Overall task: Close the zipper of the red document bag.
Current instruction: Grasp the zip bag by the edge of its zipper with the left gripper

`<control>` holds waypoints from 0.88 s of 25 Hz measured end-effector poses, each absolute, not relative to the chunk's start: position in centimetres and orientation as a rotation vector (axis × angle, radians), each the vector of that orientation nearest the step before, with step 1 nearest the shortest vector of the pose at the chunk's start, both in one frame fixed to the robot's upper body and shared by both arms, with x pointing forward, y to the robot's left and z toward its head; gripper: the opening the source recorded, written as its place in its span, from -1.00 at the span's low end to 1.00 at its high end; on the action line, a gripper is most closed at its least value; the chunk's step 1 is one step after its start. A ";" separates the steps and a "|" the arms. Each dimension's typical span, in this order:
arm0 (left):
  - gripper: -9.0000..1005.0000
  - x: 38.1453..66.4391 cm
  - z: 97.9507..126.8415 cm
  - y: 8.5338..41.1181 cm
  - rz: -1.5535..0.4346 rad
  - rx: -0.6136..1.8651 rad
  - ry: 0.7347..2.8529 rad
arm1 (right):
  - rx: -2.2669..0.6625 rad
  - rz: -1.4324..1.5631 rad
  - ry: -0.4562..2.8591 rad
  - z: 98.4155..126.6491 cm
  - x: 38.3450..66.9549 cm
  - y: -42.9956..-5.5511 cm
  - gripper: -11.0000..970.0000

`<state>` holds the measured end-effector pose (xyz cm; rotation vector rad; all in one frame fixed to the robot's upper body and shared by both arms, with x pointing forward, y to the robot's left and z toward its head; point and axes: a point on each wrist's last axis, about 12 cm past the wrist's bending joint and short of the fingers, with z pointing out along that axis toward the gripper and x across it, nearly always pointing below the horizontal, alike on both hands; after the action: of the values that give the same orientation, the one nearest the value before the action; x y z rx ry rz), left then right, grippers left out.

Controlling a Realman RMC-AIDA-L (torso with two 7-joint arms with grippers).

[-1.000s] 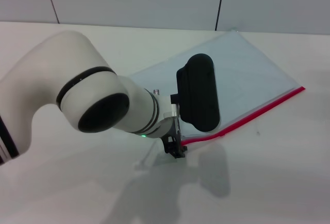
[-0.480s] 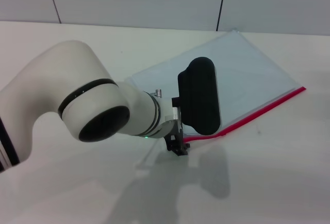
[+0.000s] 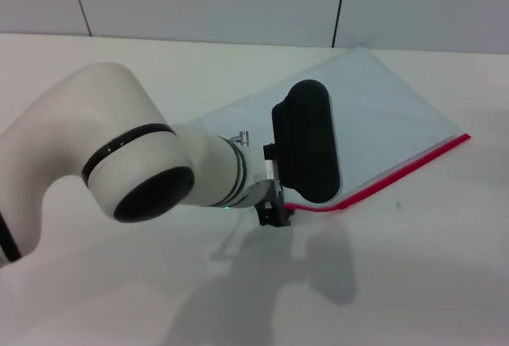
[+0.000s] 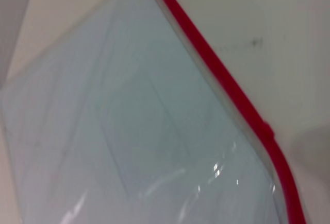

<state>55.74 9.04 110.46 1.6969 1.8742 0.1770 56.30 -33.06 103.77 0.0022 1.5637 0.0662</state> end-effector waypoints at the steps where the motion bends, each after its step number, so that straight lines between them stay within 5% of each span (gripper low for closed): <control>1: 0.71 55.7 110.6 9.0 0.174 1.694 1.868 | 0.002 0.066 1.564 103.8 56.3 -33.1 0.64; 10: 0.47 55.6 111.0 8.7 0.158 1.677 1.846 | 0.002 0.066 1.566 103.8 56.3 -33.1 0.64; 12: 0.02 55.6 110.9 8.7 0.155 1.675 1.850 | 0.003 0.066 1.566 103.7 56.3 -33.1 0.64; 22: -0.17 55.6 110.8 8.9 0.148 1.652 1.857 | 0.012 0.075 1.565 103.8 56.4 -33.0 0.64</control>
<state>55.65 8.91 110.84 1.6518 1.8573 0.1482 56.39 -33.03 103.79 0.0120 1.5652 0.0750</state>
